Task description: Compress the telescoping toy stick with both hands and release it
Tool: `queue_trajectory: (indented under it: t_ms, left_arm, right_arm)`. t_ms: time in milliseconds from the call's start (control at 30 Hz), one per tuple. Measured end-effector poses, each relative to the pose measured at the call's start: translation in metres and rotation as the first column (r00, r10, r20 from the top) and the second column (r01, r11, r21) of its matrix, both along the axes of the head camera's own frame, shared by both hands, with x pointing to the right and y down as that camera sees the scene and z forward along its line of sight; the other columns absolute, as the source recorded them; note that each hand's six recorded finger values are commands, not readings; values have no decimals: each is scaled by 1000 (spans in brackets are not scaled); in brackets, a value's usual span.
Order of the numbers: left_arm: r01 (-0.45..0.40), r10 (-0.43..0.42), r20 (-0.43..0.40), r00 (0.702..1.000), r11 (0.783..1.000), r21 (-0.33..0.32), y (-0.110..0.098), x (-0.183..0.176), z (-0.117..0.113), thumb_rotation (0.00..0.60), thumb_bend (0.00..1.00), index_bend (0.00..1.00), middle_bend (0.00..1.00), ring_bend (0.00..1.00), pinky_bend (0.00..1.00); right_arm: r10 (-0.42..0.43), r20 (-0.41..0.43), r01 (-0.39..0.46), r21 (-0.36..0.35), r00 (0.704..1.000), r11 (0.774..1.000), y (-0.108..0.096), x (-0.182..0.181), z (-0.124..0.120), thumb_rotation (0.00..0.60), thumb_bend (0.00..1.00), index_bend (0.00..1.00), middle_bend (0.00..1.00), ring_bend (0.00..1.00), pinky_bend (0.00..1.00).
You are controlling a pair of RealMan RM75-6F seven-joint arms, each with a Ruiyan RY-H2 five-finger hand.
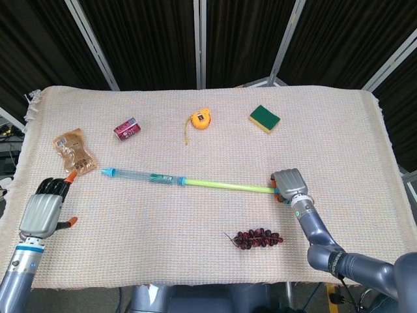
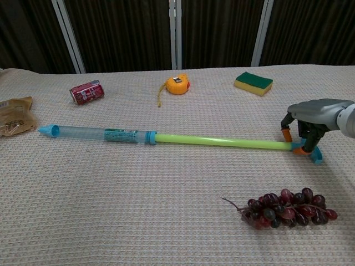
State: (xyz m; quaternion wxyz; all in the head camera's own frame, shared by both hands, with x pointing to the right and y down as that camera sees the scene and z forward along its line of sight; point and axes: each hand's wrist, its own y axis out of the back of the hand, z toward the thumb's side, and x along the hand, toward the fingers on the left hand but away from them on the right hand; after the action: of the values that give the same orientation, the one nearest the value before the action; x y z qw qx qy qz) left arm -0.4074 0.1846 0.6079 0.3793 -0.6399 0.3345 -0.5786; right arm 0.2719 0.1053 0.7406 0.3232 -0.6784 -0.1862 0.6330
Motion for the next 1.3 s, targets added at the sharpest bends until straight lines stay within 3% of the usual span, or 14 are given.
queue_trajectory:
  t_ms: [67,133,367,533,733,1033,1300]
  left_arm:
    - [-56,56,-14,998,998,2,-15,8,9,600,0,187,810,782,930]
    - [-109,109,-21,994,994,15,-31,16,16,600,0,258,875,839,995]
    - [-212,210,-54,976,976,-41,-69,50,57,600,0,328,928,884,1000]
    - [-218,207,-91,974,965,-142,-83,83,100,600,11,342,927,884,1000]
    - [-193,182,-75,980,964,-180,-98,99,129,600,53,346,927,884,1000]
    - [-177,164,-78,983,963,-203,-107,106,141,600,227,393,927,884,1000]
    - [-158,146,-67,987,960,-232,-110,105,147,600,269,425,927,884,1000]
  right_arm:
    - [5,1,-5,-1,1000,1000,-1,0,-1,600,381,649,1000,1000,1000]
    - [7,0,-7,-1,1000,1000,-2,-1,-2,600,383,651,1000,1000,1000]
    - [10,-14,-10,2,1000,1000,-4,2,-5,600,392,655,1000,1000,1000]
    - [14,-27,-14,5,1000,1000,-7,5,-6,600,393,657,1000,1000,1000]
    - [27,-30,-26,7,999,1000,-10,9,-8,600,393,658,1000,1000,1000]
    - [28,-37,-28,13,999,1000,-11,12,-13,600,398,658,1000,1000,1000]
    - [22,-39,-22,20,999,1000,-13,11,-17,600,399,659,1000,1000,1000]
